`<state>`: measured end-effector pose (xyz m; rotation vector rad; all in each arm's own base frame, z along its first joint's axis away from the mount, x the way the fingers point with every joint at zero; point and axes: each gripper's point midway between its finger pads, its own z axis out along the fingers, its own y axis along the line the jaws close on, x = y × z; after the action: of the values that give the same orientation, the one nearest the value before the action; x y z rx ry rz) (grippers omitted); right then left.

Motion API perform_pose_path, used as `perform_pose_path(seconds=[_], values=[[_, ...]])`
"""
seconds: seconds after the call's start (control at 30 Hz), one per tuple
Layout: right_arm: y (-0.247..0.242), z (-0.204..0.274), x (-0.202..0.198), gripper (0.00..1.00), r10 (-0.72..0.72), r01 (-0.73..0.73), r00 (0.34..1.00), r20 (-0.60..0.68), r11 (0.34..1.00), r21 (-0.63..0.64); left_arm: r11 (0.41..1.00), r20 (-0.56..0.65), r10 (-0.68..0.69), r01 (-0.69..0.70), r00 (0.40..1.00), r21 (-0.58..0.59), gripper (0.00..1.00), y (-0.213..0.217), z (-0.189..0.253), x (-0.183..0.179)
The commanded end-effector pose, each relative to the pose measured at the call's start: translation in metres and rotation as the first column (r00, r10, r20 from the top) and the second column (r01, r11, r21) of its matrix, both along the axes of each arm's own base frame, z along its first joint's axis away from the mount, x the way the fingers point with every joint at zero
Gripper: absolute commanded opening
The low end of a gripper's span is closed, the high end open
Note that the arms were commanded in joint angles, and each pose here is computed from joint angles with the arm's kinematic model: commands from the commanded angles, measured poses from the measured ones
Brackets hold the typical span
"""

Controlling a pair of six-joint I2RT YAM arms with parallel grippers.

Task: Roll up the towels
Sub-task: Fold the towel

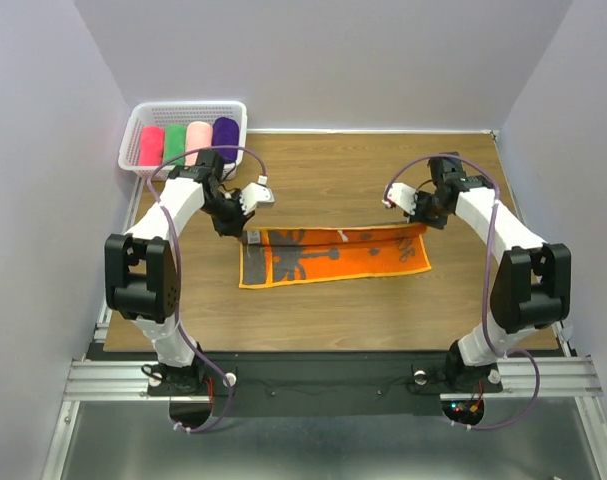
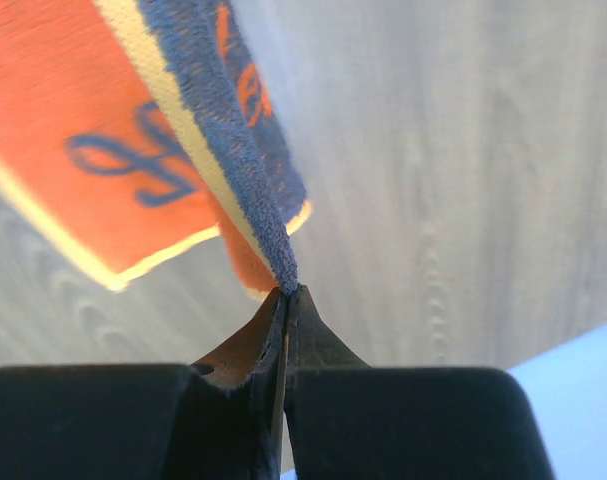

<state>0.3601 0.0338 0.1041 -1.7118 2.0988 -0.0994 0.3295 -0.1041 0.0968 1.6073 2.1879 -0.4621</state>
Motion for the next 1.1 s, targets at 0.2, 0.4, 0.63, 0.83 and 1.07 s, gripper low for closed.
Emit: perform_pose_path(seconds=[0.2, 0.4, 0.63, 0.83, 1.07], values=[[-0.003, 0.034, 0.055, 0.01, -0.072, 0.068, 0.993, 0.093, 0.997, 0.041, 0.996, 0.242, 0.084, -0.081, 0.967, -0.025, 0.00, 0.004, 0.052, 0.044], [-0.003, 0.015, 0.053, 0.01, -0.073, 0.071, 0.996, 0.044, 0.997, 0.036, 0.998, 0.210, 0.055, -0.058, 0.976, 0.009, 0.00, 0.008, 0.036, 0.040], [-0.009, 0.004, 0.024, 0.01, -0.052, 0.052, 0.999, 0.012, 0.999, 0.003, 0.999, 0.133, -0.002, -0.004, 0.991, 0.042, 0.00, 0.014, 0.016, 0.006], [-0.011, -0.018, 0.003, 0.01, -0.042, 0.042, 0.998, -0.055, 0.999, -0.006, 0.998, 0.079, -0.009, 0.003, 0.997, 0.067, 0.00, 0.020, -0.012, -0.018], [-0.014, -0.021, -0.011, 0.01, -0.045, 0.044, 0.997, -0.069, 0.999, -0.019, 0.998, 0.045, -0.033, 0.031, 0.998, 0.062, 0.00, 0.018, -0.016, -0.041]])
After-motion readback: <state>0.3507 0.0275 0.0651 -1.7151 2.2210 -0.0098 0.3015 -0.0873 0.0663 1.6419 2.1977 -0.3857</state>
